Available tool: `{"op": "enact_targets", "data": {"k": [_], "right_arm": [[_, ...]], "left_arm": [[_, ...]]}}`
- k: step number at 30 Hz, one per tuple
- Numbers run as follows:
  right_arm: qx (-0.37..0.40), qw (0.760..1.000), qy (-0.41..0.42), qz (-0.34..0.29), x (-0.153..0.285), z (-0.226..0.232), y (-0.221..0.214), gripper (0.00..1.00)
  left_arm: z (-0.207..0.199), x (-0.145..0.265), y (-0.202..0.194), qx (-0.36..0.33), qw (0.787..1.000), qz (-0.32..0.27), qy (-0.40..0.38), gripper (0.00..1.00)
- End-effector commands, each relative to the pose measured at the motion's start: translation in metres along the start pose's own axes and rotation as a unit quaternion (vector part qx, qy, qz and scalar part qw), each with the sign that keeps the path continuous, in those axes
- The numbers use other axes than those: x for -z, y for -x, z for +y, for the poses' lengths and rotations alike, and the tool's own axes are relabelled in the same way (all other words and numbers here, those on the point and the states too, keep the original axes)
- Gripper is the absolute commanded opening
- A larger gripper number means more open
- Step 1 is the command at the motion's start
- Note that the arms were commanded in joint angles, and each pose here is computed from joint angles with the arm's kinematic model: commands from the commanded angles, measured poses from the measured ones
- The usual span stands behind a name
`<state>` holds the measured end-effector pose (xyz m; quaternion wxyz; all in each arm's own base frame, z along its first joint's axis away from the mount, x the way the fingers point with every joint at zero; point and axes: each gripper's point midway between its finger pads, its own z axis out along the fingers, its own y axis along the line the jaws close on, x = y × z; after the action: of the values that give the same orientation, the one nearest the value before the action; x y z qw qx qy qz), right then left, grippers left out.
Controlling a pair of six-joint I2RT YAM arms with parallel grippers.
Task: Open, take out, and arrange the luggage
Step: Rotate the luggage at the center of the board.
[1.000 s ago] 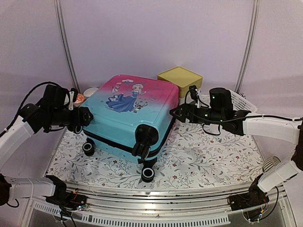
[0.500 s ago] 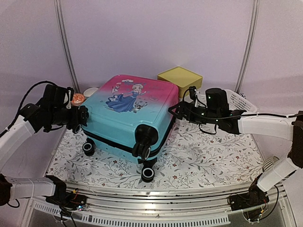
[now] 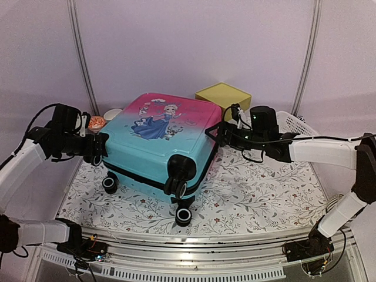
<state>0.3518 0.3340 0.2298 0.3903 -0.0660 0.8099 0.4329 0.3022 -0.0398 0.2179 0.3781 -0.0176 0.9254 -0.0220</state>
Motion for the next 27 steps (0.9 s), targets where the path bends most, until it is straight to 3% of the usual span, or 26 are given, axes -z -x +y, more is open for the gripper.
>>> {"op": "enact_targets", "data": {"k": [1,8,17,21,24,27], "right_arm": [[-0.014,0.999,0.029,0.005,-0.02,0.014,0.008,0.99],[-0.008,0.998,0.056,0.024,-0.066,0.025,0.023,0.99],[0.011,0.99,0.123,0.072,-0.103,0.041,0.018,0.99],[0.021,0.984,0.148,0.099,-0.108,0.054,0.011,0.99],[0.04,0.987,0.121,0.097,-0.105,0.052,0.019,0.99],[0.069,0.995,0.048,0.057,-0.087,0.038,0.039,0.99]], "left_arm": [[-0.03,-0.006,-0.007,-0.026,0.995,0.019,-0.091,0.88],[-0.091,0.009,-0.027,-0.031,0.958,0.063,-0.277,0.85],[-0.153,0.062,-0.08,-0.046,0.904,0.118,-0.409,0.85],[-0.176,0.089,-0.089,-0.055,0.878,0.115,-0.462,0.85],[-0.185,0.099,-0.091,-0.059,0.867,0.114,-0.482,0.86],[-0.181,0.094,-0.087,-0.062,0.88,0.11,-0.457,0.86]]}}
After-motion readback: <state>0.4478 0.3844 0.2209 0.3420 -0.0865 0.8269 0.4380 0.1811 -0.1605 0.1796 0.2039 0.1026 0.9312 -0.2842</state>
